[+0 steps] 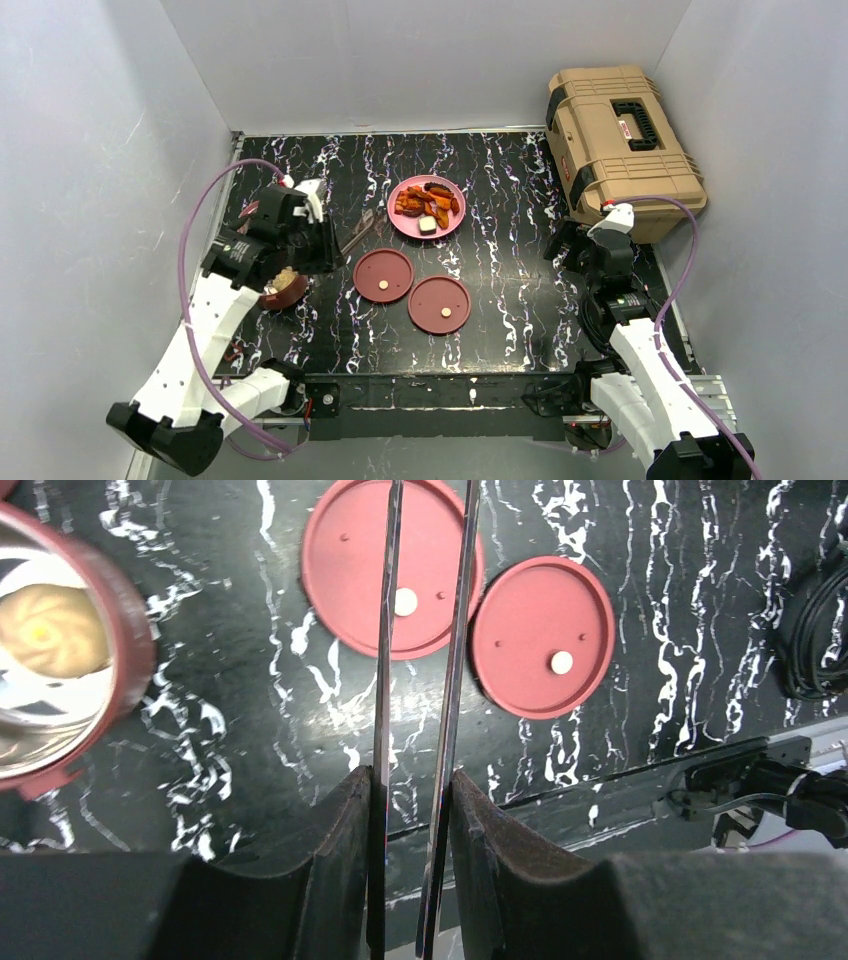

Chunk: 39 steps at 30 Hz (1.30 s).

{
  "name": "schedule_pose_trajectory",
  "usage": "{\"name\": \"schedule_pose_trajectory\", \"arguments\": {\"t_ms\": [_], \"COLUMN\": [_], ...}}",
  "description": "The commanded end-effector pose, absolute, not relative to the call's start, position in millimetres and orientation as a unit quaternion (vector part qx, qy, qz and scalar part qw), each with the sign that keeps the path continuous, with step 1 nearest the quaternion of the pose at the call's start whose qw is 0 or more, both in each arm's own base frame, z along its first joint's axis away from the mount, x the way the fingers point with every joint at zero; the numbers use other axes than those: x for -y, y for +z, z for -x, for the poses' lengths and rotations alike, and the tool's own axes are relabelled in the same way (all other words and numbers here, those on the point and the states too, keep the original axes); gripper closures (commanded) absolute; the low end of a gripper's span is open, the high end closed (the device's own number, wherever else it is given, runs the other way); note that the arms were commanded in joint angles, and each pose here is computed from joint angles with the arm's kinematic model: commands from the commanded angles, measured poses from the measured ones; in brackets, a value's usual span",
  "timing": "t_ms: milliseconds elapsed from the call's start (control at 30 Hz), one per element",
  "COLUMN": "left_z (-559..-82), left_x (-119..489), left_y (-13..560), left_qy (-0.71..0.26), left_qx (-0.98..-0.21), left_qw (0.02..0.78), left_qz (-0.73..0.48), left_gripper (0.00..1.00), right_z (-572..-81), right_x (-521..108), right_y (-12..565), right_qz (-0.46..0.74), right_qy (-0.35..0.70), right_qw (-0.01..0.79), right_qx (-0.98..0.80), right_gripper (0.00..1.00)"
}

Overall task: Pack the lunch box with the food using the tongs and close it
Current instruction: Place the fake food in the packing box, then pick up the fake food from the plate.

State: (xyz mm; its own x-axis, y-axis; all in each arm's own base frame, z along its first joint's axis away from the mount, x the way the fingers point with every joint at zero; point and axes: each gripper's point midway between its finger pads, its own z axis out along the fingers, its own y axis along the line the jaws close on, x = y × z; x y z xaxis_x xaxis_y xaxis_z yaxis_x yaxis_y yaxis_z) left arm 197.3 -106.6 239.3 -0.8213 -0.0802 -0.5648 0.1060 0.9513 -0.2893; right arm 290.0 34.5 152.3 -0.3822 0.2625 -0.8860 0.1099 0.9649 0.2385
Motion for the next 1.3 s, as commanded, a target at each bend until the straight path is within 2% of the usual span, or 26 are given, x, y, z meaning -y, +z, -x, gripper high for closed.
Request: {"name": "schedule_pose_trajectory", "arguments": {"t_ms": [0, 133, 367, 1267], "left_z": [-218.2, -233.0, -263.5, -331.3], "left_x": [144.2, 158.2, 164.9, 209.1], "left_y": [240.8, 228.5, 227.6, 207.5], "left_qy": [-0.210, -0.182, -0.153, -0.193], "left_qx": [-0.926, -0.936, -0.935, -0.930], "left_qw": [0.314, 0.301, 0.319, 0.309], "left_qz": [-0.010, -0.030, -0.015, 0.059], "left_gripper": [0.70, 0.69, 0.66, 0.61], "right_z": [-295.1, -295.6, -294.1, -290.3], "right_x": [-32.3, -33.4, -33.6, -36.4], "right_y": [159.4, 159.4, 160.3, 163.3], "right_qz": [-0.112, -0.111, -0.111, -0.109], "right_qy": [0.067, 0.070, 0.072, 0.082], "right_qw": [0.564, 0.564, 0.565, 0.569], "right_qx": [-0.815, -0.816, -0.814, -0.811], "right_gripper": [0.00, 0.00, 0.00, 0.00]}}
